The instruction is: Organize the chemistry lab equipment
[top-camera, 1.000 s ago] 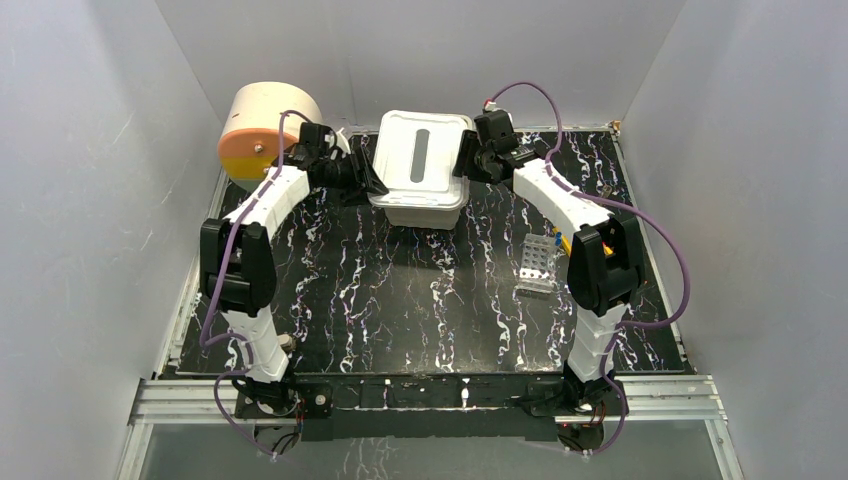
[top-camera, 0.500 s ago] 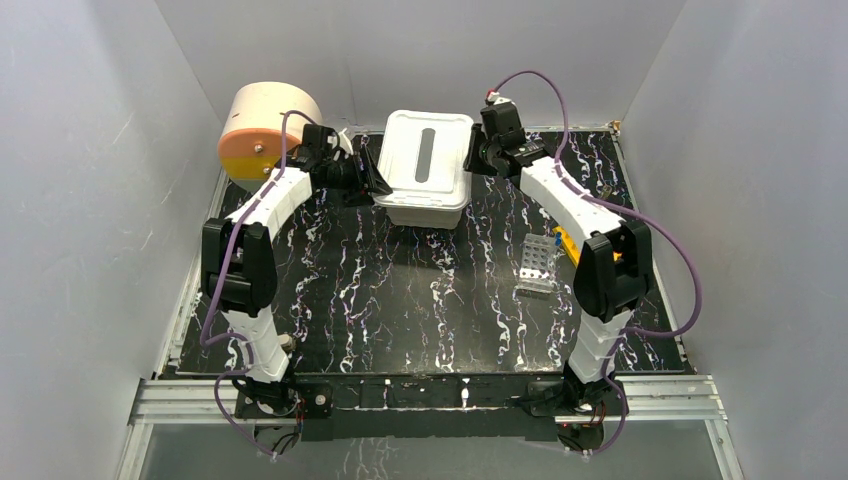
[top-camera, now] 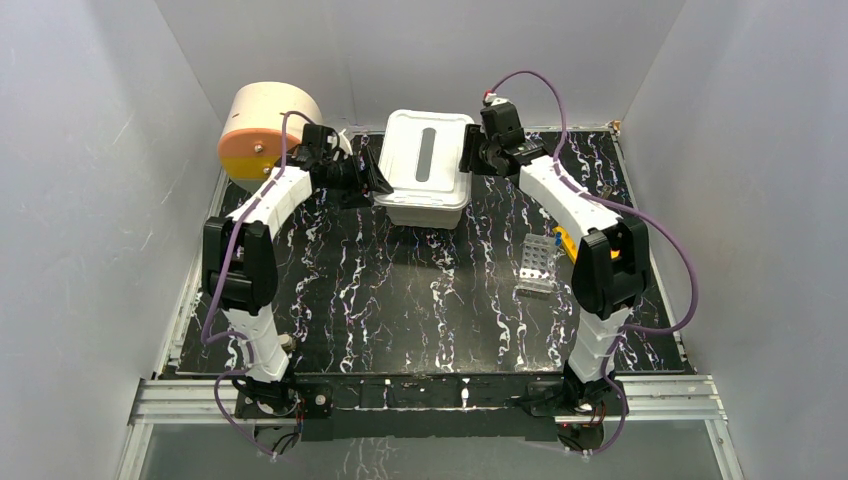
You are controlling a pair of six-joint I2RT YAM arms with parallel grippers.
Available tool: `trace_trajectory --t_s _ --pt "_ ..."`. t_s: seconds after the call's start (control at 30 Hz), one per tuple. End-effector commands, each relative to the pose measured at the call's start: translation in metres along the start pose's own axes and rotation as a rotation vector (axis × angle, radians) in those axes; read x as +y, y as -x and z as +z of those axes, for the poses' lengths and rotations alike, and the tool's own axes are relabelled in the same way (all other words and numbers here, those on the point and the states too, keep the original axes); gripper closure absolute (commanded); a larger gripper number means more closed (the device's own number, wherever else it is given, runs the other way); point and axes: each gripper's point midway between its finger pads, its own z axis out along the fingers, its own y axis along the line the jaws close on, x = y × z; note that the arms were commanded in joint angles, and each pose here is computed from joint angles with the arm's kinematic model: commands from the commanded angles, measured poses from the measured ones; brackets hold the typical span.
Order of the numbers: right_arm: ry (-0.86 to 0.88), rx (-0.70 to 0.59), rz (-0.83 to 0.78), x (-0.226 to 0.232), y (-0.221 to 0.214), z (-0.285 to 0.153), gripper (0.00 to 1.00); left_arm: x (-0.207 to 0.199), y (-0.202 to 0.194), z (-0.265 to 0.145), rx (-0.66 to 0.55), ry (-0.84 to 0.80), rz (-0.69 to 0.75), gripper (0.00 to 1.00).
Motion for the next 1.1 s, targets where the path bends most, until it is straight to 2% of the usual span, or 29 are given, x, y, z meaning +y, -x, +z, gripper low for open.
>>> trace_trajectory --t_s 0.0,0.27,0.5,0.7,0.93,1.07 --pt "0.026 -0.038 -0.024 0.007 0.018 0.0 0.41 0.012 -0.006 0.007 0.037 0.048 -0.007 0.23" --pt "-0.089 -0.005 -0.026 -0.017 0.006 0.016 0.59 0.004 0.01 0.004 -0.003 0.043 0.019 0.18" --pt "-0.173 0.015 0.005 -0.032 0.0 0.028 0.64 0.008 0.015 0.008 -0.013 0.066 0.021 0.17" --pt "-0.232 0.058 0.066 -0.042 -0.018 0.03 0.71 -0.004 0.028 -0.001 -0.048 0.051 0.042 0.11" --pt "-0.14 0.012 0.148 -0.034 0.0 0.018 0.8 -0.041 0.046 -0.03 -0.114 -0.029 0.094 0.08" --pt "-0.056 -0.001 0.163 -0.027 0.011 0.017 0.76 -0.042 0.05 -0.034 -0.134 -0.018 0.113 0.07"
